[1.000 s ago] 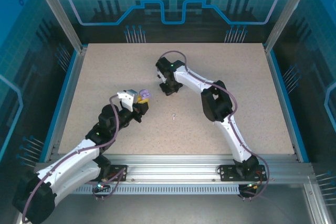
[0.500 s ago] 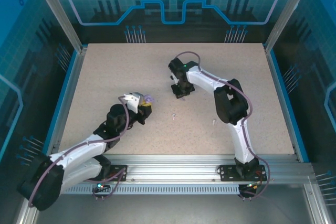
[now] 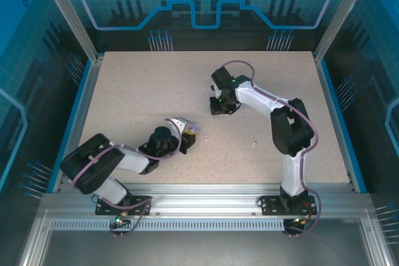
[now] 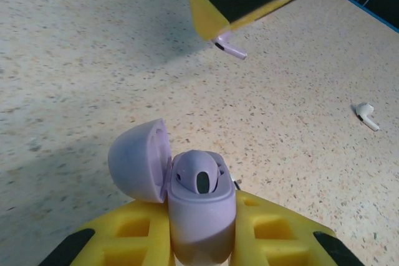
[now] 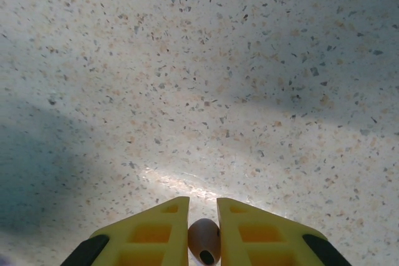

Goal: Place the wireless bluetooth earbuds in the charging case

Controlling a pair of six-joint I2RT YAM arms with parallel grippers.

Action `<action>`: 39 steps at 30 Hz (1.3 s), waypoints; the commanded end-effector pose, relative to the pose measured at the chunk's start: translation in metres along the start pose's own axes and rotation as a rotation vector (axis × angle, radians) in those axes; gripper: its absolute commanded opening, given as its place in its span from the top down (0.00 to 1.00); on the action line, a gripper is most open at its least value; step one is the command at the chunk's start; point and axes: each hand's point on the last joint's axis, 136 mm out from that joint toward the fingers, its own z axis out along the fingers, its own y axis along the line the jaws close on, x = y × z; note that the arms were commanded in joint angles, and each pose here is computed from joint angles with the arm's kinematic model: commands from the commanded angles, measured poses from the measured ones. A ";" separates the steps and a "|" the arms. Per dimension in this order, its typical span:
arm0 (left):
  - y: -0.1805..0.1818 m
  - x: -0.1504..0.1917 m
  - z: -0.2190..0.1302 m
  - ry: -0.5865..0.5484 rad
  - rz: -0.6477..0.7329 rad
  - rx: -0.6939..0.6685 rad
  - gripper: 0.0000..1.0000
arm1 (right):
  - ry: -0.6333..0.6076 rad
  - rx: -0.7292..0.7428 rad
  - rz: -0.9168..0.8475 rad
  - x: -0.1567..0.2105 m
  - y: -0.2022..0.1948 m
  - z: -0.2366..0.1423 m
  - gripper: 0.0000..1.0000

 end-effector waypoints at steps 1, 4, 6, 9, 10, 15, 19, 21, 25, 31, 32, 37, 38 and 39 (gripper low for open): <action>-0.021 -0.047 0.012 -0.174 0.004 0.063 0.79 | -0.094 -0.089 0.060 -0.015 0.012 -0.028 0.84; -0.026 -0.050 0.019 -0.191 0.003 0.075 0.79 | -0.133 -0.109 0.077 -0.018 0.015 -0.039 0.84; -0.029 -0.052 0.022 -0.205 -0.005 0.084 0.79 | -0.167 -0.131 0.088 -0.020 0.019 -0.048 0.84; -0.032 -0.054 0.027 -0.217 -0.012 0.097 0.79 | -0.222 -0.159 0.106 -0.022 0.021 -0.058 0.84; -0.033 -0.053 0.028 -0.222 -0.015 0.101 0.79 | -0.239 -0.167 0.111 -0.024 0.022 -0.061 0.84; -0.033 -0.056 0.030 -0.249 -0.037 0.102 0.79 | -0.294 -0.193 0.134 -0.024 0.023 -0.075 0.84; -0.030 -0.065 0.028 -0.301 -0.048 0.079 0.79 | -0.335 -0.231 0.172 -0.023 0.026 -0.082 0.84; -0.029 -0.070 0.029 -0.321 -0.056 0.076 0.79 | -0.358 -0.258 0.188 -0.025 0.029 -0.084 0.84; -0.035 -0.078 0.031 -0.337 -0.053 0.094 0.79 | -0.368 -0.287 0.200 -0.025 0.035 -0.083 0.84; -0.036 -0.083 0.030 -0.351 -0.062 0.096 0.79 | -0.380 -0.301 0.207 -0.025 0.040 -0.083 0.84; -0.035 -0.083 0.030 -0.352 -0.064 0.093 0.79 | -0.384 -0.304 0.205 -0.025 0.042 -0.084 0.84; -0.032 -0.088 0.029 -0.369 -0.091 0.076 0.79 | -0.404 -0.318 0.211 -0.021 0.047 -0.087 0.84; -0.033 -0.089 0.029 -0.372 -0.093 0.077 0.79 | -0.410 -0.322 0.215 -0.020 0.047 -0.088 0.84; -0.033 -0.091 0.029 -0.376 -0.093 0.077 0.79 | -0.410 -0.327 0.218 -0.019 0.048 -0.088 0.84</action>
